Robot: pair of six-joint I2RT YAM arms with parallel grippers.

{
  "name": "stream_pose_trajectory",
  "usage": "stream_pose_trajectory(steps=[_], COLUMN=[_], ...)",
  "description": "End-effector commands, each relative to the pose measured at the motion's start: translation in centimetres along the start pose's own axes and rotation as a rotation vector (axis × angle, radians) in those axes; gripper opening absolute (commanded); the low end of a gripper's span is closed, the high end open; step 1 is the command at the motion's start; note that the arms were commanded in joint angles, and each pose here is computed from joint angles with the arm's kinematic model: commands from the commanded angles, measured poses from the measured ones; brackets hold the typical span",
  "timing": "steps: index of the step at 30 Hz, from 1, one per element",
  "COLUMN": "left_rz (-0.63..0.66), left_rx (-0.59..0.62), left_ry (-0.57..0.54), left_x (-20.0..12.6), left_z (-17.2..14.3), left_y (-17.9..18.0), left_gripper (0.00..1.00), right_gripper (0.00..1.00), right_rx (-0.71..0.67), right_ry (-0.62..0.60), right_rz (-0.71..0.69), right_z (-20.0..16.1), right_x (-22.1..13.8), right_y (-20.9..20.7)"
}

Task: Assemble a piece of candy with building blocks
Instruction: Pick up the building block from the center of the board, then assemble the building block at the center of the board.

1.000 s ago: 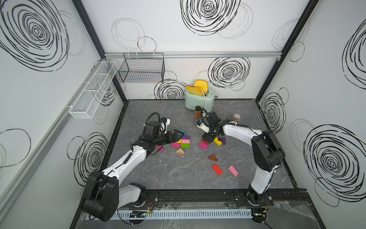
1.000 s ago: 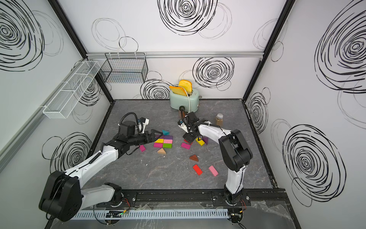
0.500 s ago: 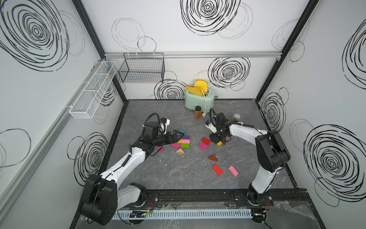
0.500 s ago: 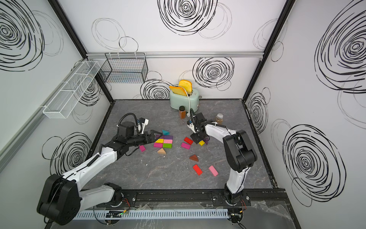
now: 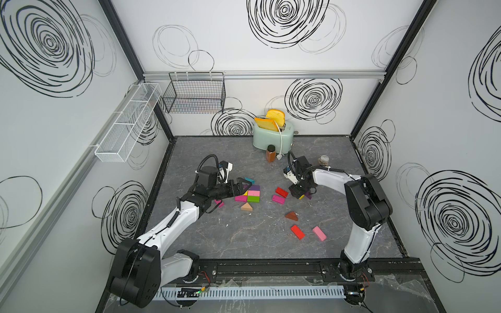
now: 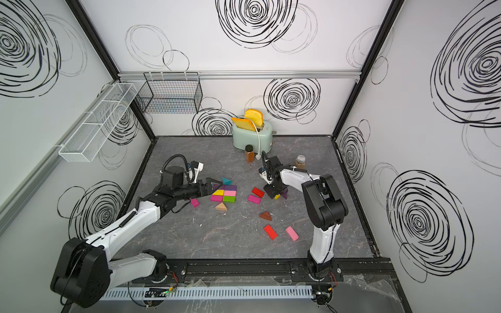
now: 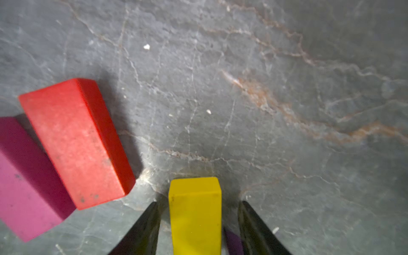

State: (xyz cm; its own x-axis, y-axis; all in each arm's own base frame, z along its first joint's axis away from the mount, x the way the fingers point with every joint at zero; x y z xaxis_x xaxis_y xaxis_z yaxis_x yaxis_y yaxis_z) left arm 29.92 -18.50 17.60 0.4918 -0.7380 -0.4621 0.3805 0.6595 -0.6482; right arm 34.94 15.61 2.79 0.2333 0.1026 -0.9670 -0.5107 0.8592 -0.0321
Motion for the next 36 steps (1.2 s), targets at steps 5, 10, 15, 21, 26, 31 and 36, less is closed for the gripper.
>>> stream_pose_trajectory(steps=[5,10,15,21,26,31,36], left_rz=[-0.019,-0.016,-0.004,0.005,0.002,0.001,0.002], left_rx=[0.004,0.004,0.005,0.000,-0.003,-0.001,-0.003], left_ry=[-0.014,-0.017,-0.024,-0.029,-0.031,-0.034,-0.034], left_x=[0.1,-0.2,-0.7,-0.9,-0.9,-0.9,-1.0], left_z=[0.1,0.1,0.0,-0.1,0.0,0.2,0.1], left_y=[0.1,0.2,0.3,0.9,0.9,0.8,0.9], left_gripper=[0.98,0.98,0.98,0.98,0.98,0.98,0.98], right_gripper=[0.40,0.28,0.26,0.26,0.28,0.32,0.46], right_rx=[-0.024,-0.045,-0.092,-0.164,-0.194,-0.203,-0.197], right_ry=[0.038,-0.008,-0.037,-0.019,-0.021,-0.011,-0.028], right_rz=[0.022,0.047,0.090,0.137,0.186,0.195,0.169], right_z=[-0.7,1.4,4.4,4.9,4.7,4.4,4.8], right_x=[0.2,0.7,1.7,2.3,2.0,2.0,1.3], right_y=[0.3,0.5,1.3,3.4,4.9,5.3,4.8])
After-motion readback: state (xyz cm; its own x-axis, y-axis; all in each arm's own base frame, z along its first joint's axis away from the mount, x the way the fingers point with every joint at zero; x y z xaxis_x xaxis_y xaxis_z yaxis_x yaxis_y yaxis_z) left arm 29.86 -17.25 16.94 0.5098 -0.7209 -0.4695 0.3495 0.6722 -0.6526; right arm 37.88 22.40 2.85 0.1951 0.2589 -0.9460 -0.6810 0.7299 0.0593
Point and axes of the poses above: each gripper's point midway between its finger pads, its own x axis out along the fingers, its own y axis along the line the jaws close on, z = x × y, the point moved 1 cm from there along -x, back along the fingers, and after that the axes turned 9 degrees about x, right-handed, at the moved point
